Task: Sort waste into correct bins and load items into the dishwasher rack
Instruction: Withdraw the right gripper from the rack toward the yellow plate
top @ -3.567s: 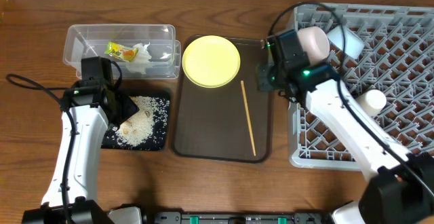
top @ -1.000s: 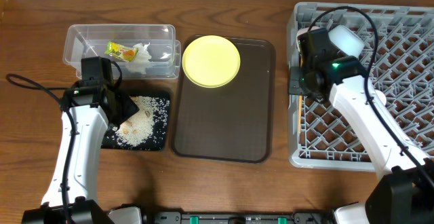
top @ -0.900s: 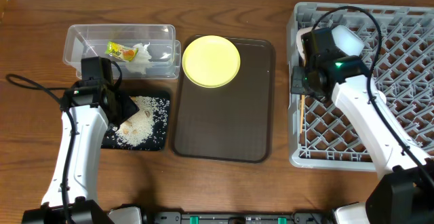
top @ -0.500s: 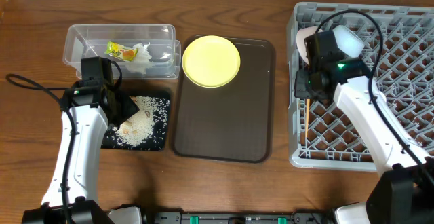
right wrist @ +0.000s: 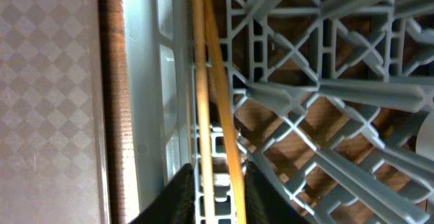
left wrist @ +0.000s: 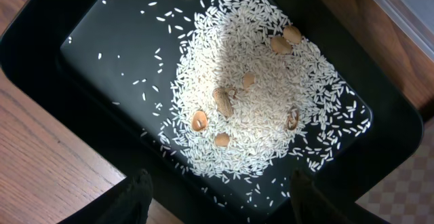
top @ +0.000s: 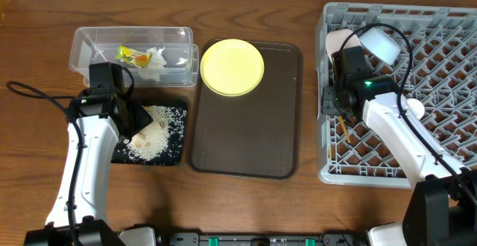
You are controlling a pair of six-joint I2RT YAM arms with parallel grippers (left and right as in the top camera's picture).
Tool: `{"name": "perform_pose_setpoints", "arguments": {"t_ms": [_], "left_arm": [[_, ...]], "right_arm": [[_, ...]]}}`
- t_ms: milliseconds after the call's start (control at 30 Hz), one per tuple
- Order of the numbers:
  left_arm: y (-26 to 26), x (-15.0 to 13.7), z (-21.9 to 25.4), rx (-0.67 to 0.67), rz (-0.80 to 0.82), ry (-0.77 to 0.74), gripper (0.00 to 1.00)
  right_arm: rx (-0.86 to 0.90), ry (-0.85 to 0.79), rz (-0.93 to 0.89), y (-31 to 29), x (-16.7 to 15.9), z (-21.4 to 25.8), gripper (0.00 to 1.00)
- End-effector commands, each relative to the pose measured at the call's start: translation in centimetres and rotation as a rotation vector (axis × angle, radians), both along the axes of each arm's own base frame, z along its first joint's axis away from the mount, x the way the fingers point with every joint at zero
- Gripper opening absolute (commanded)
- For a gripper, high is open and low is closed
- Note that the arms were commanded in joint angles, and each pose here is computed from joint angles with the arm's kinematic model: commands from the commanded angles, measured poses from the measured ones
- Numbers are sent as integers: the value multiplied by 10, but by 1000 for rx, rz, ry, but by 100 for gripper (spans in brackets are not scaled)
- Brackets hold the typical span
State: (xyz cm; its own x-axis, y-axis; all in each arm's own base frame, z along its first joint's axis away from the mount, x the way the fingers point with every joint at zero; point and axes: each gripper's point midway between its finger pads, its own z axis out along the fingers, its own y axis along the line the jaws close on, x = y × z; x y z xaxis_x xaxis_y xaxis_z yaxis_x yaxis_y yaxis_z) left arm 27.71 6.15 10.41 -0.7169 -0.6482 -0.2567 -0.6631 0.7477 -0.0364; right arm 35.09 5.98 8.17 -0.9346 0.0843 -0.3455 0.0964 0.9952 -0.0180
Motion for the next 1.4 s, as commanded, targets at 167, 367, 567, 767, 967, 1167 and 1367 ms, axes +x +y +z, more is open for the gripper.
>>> {"name": "perform_pose_setpoints", "arguments": {"t_ms": [167,367,567,767,967,1167,1367], "left_arm": [[3,3,6,7,10,-20,68],[3,3,6,7,10,-20,68],[3,3,6,7,10,-20,68],[3,3,6,7,10,-20,68],[3,3,6,7,10,-20,68],[3,3,6,7,10,-20,68],[3,3,6,7,10,-20,68]], "right_arm": [[24,-163,27,4,33,50,29],[181,-338,112,41,60,92,40],[184,-305,125,46,53,86,38],[188,-288,142,52,49,82,40],[272,-353,241,89,60,90,39],[294,-383,325,137,78,64,45],[306,-355,384,179,91,6,44]]}}
